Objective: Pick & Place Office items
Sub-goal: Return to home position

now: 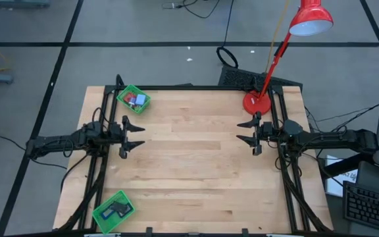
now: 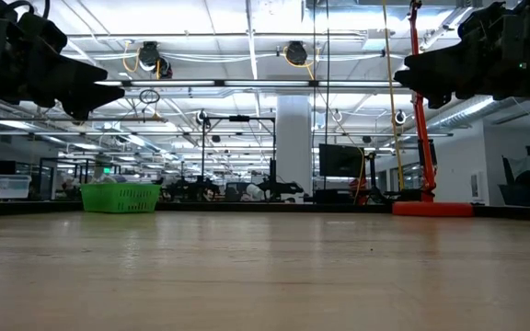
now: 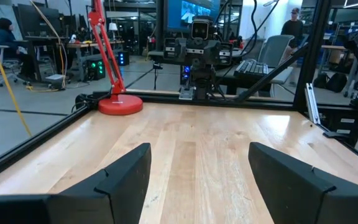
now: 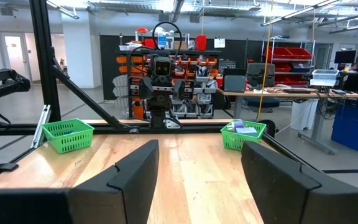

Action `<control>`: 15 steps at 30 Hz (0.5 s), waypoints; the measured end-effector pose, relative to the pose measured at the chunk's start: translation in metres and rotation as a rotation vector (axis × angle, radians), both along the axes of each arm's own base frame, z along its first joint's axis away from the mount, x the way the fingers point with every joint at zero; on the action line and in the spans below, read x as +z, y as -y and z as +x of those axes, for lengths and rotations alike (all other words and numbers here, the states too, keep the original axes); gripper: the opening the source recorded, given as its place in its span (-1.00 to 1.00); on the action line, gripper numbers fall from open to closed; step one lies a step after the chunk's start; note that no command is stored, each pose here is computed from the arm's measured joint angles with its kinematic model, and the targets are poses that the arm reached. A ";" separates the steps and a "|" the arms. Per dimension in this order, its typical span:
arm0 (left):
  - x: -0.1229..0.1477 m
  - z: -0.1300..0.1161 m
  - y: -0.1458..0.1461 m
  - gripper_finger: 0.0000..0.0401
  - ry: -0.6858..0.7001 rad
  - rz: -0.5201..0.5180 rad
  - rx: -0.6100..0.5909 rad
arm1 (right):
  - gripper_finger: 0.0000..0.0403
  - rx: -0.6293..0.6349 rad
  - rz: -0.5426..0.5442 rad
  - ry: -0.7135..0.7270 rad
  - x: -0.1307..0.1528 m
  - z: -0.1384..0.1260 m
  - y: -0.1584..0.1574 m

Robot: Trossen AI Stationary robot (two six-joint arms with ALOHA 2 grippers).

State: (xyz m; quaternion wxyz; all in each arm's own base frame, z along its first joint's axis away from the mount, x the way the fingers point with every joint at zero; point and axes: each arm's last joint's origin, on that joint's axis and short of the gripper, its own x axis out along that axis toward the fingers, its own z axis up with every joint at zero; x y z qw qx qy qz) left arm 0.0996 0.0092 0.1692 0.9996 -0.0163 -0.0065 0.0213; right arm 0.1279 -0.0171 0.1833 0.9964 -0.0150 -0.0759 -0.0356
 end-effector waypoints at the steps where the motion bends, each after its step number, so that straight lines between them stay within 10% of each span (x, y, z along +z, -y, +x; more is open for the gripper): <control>1: 0.000 0.000 0.000 0.37 0.000 0.000 0.000 | 0.09 0.000 0.000 0.000 0.000 0.000 0.000; 15: 0.000 0.000 0.000 0.36 0.000 0.000 0.000 | 0.09 0.000 0.000 0.000 0.000 0.000 0.000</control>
